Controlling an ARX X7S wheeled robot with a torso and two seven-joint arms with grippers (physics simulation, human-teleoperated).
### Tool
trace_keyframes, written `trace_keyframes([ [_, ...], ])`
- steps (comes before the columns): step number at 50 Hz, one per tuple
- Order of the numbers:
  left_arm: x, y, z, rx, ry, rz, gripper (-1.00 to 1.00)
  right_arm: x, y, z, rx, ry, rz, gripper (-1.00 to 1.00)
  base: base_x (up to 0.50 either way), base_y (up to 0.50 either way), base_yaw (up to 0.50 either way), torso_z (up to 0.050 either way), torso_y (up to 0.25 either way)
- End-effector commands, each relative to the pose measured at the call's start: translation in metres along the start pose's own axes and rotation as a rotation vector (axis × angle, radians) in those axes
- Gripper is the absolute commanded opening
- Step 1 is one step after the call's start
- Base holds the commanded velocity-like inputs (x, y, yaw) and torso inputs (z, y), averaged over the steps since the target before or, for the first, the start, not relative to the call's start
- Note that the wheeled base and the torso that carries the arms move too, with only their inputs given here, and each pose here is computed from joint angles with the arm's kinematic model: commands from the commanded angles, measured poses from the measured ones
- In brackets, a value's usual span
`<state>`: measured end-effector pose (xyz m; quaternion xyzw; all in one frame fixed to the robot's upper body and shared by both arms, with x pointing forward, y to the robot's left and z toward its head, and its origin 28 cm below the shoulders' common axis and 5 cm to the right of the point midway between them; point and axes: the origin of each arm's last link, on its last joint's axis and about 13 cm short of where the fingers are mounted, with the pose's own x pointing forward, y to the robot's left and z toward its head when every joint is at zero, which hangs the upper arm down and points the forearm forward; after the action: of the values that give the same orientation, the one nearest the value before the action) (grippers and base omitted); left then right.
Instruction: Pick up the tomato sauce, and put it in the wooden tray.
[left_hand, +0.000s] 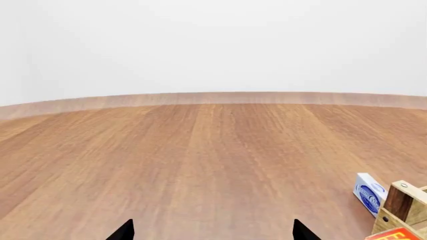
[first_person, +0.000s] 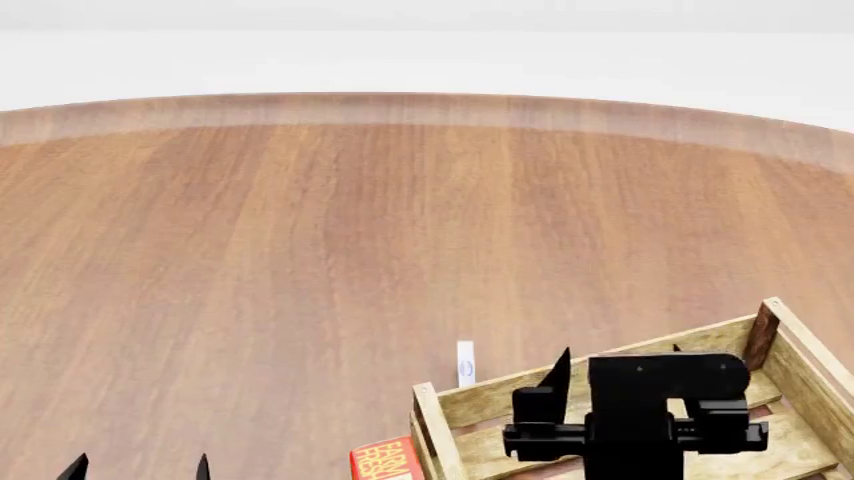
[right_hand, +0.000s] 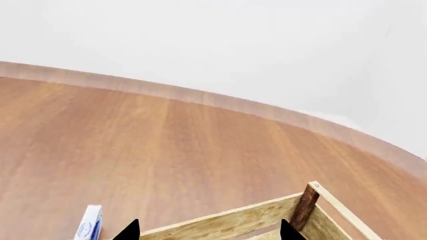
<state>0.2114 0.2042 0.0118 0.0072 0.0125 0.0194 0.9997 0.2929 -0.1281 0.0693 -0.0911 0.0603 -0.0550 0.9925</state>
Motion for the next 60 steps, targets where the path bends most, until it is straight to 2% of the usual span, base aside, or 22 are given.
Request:
trace_keyframes([
  [1,0.000,0.000,0.000,-0.001,0.000,0.000,1.00,-0.028,-0.005,0.012,0.004,-0.084,0.010,1.00,0.00,0.00,0.00,0.000,0.000],
  [10,0.000,0.000,0.000,0.000,0.001,0.001,1.00,-0.070,-0.011,0.017,0.020,-0.211,0.015,1.00,0.00,0.00,0.00,0.000,0.000],
  [21,0.000,0.000,0.000,-0.001,0.001,0.001,1.00,-0.095,-0.009,0.009,0.008,-0.268,0.039,1.00,0.00,0.00,0.00,0.000,0.000],
  [30,0.000,0.000,0.000,-0.001,0.000,0.001,1.00,-0.121,-0.010,0.013,-0.009,-0.342,0.065,1.00,0.00,0.00,0.00,0.000,0.000],
  [60,0.002,0.001,0.000,-0.001,0.000,-0.001,1.00,-0.160,-0.005,0.017,-0.051,-0.447,0.136,1.00,0.00,0.00,0.00,0.000,0.000],
])
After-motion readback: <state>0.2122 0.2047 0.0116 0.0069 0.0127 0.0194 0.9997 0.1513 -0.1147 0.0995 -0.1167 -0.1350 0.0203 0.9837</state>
